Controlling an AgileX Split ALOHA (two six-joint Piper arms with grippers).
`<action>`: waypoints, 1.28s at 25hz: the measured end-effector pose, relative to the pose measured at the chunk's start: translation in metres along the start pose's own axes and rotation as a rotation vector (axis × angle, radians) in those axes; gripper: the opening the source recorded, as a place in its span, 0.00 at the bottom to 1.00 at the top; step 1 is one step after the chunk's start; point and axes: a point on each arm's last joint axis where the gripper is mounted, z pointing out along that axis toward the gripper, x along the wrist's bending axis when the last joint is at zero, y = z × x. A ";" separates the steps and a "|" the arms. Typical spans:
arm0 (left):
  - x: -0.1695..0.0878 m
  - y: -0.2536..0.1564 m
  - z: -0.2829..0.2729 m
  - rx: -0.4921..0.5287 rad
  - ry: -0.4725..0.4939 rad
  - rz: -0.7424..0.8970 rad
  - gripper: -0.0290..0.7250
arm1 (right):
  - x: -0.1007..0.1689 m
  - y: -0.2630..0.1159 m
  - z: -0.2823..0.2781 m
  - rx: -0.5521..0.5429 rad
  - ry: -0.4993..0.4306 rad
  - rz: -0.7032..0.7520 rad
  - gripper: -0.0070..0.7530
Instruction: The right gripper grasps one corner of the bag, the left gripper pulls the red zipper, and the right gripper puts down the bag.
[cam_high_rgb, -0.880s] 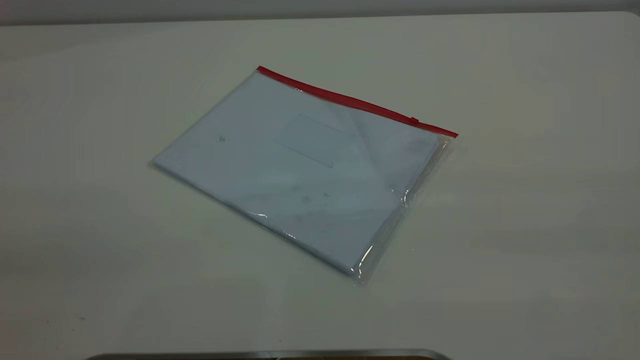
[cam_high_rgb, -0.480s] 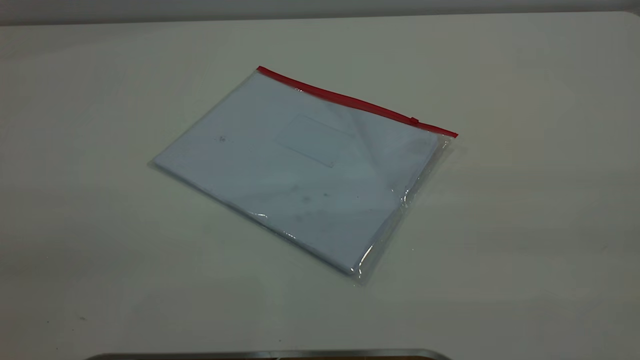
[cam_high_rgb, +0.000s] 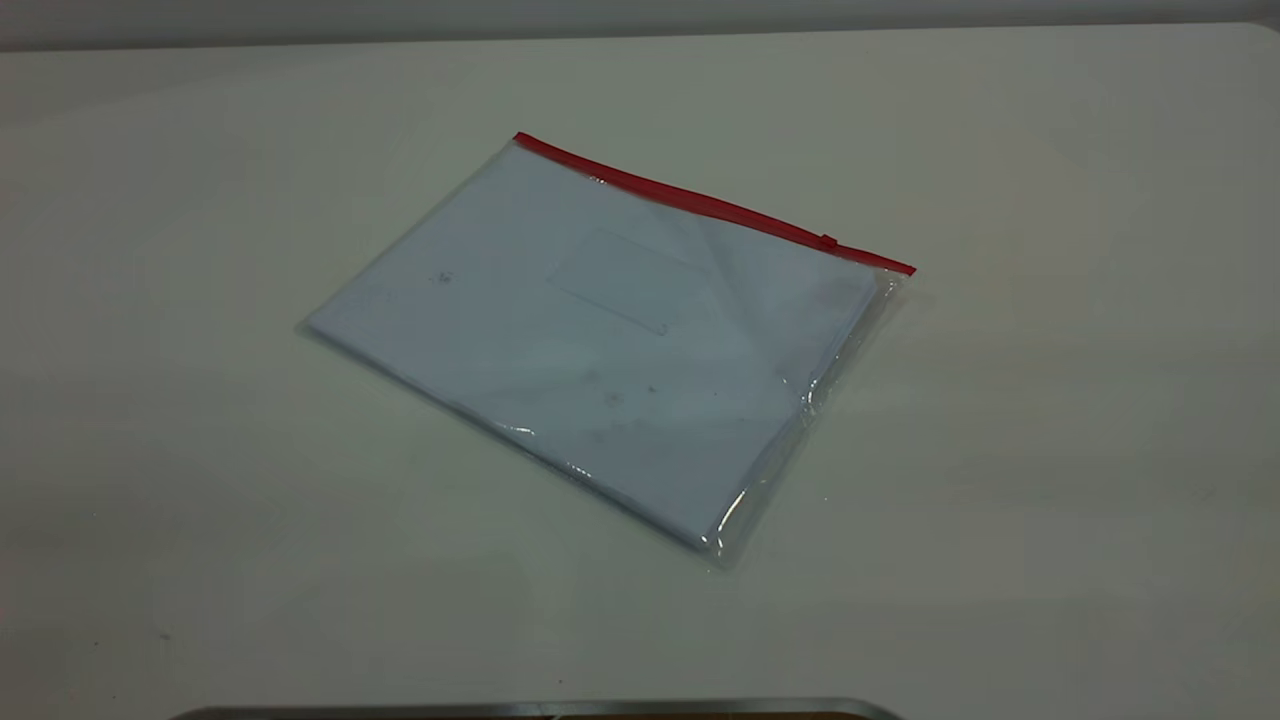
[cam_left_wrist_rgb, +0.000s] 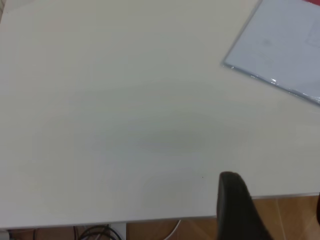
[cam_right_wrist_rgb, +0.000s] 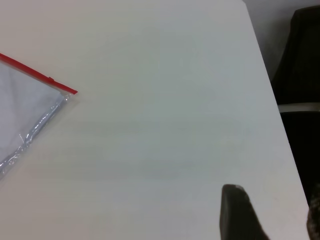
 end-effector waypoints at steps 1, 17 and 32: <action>0.000 0.000 0.000 0.000 0.000 0.000 0.63 | 0.000 0.000 0.000 0.000 0.000 0.000 0.50; -0.003 0.001 0.000 -0.010 -0.029 -0.012 0.63 | 0.001 0.000 0.000 0.000 0.011 0.005 0.50; -0.003 0.104 0.040 -0.064 -0.223 -0.043 0.70 | 0.024 0.069 0.083 0.046 0.277 -0.008 0.68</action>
